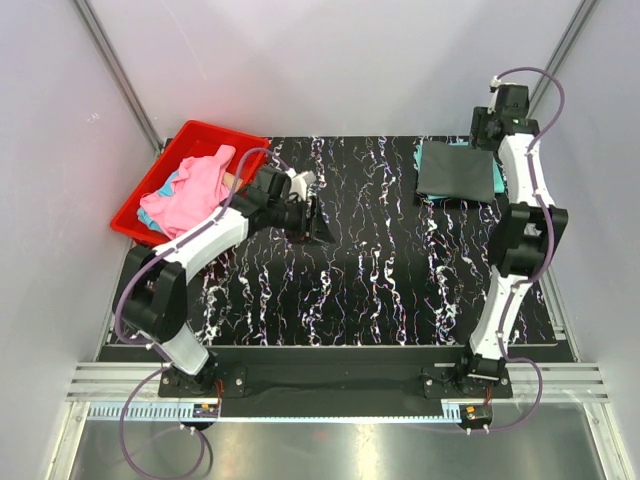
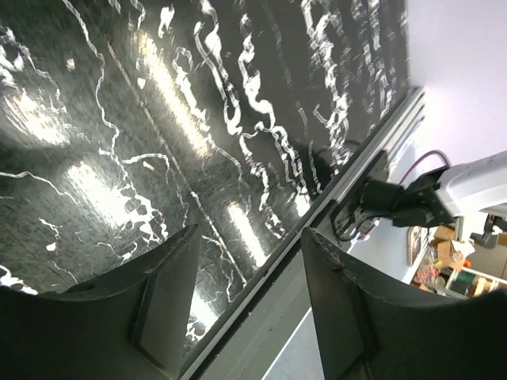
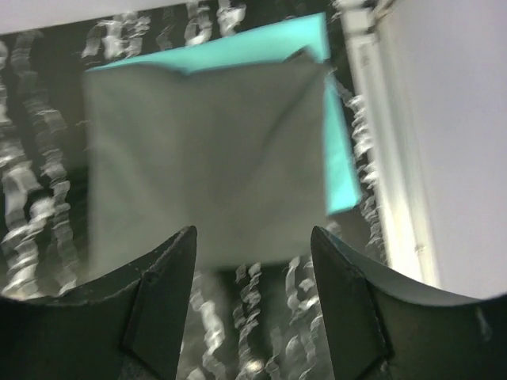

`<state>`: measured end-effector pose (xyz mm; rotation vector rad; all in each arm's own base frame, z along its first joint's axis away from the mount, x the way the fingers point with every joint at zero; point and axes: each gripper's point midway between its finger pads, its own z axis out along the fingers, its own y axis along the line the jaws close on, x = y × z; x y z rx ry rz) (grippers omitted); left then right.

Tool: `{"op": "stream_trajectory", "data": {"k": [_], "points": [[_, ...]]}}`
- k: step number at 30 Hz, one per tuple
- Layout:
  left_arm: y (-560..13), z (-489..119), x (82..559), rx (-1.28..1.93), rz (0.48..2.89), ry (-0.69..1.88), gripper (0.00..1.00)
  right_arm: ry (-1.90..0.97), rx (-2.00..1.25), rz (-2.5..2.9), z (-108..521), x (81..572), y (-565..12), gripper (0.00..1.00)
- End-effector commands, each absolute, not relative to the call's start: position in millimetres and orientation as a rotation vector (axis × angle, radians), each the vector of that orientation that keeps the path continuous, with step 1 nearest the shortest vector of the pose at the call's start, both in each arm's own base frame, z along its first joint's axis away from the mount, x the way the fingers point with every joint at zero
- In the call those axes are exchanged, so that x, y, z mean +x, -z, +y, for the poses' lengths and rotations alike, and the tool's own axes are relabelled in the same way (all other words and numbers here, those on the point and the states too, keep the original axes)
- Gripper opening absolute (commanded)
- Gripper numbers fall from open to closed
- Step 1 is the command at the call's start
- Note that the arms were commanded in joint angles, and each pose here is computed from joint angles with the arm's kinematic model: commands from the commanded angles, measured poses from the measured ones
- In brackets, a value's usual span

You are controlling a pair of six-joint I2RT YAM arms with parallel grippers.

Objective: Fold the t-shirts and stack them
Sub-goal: Neatly place the folded tshirt to the corner, then reset both grippers

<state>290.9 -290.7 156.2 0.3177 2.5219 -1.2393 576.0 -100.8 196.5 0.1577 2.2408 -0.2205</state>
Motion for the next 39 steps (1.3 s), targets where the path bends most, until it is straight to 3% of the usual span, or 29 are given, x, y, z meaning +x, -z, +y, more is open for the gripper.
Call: {"op": "stream_trajectory", "data": {"k": [1, 2, 5, 6, 8, 14, 21, 22, 24, 25, 26, 39], "points": [[-231, -290, 308, 0.38, 2.267, 1.289, 0.59, -0.073, 0.284, 2.261, -54, 526, -235, 0.66], [-238, -285, 313, 0.364, 2.245, 1.285, 0.59, -0.141, 0.343, 2.224, -44, 511, -258, 0.66], [-264, -272, 320, 0.354, 2.151, 1.268, 0.59, -0.337, 0.455, 2.308, -8, 469, -249, 0.69], [-270, -270, 320, 0.356, 2.132, 1.261, 0.59, -0.371, 0.439, 2.289, 4, 452, -265, 0.86], [-286, -261, 318, 0.366, 2.073, 1.221, 0.59, -0.402, 0.445, 2.316, 25, 419, -267, 0.99], [-318, -232, 303, 0.363, 1.945, 1.042, 0.61, -0.601, 0.462, 2.326, 59, 349, -268, 1.0], [-340, -206, 276, 0.301, 1.834, 0.959, 0.67, -0.772, 0.453, 2.243, 82, 307, -277, 1.0], [-333, -202, 276, 0.263, 1.847, 0.951, 0.79, -0.783, 0.426, 2.198, 83, 302, -288, 1.0], [-340, -197, 269, 0.246, 1.806, 0.953, 0.85, -0.765, 0.42, 2.175, 81, 297, -291, 1.0], [-339, -194, 269, 0.209, 1.808, 0.945, 0.95, -0.753, 0.425, 2.163, 79, 294, -293, 1.0], [-333, -191, 267, 0.197, 1.814, 0.937, 0.99, -0.742, 0.418, 2.14, 78, 290, -298, 1.0], [-333, -184, 245, 0.201, 1.839, 0.937, 0.99, -0.609, 0.495, 2.067, 57, 274, -311, 1.0]]}}
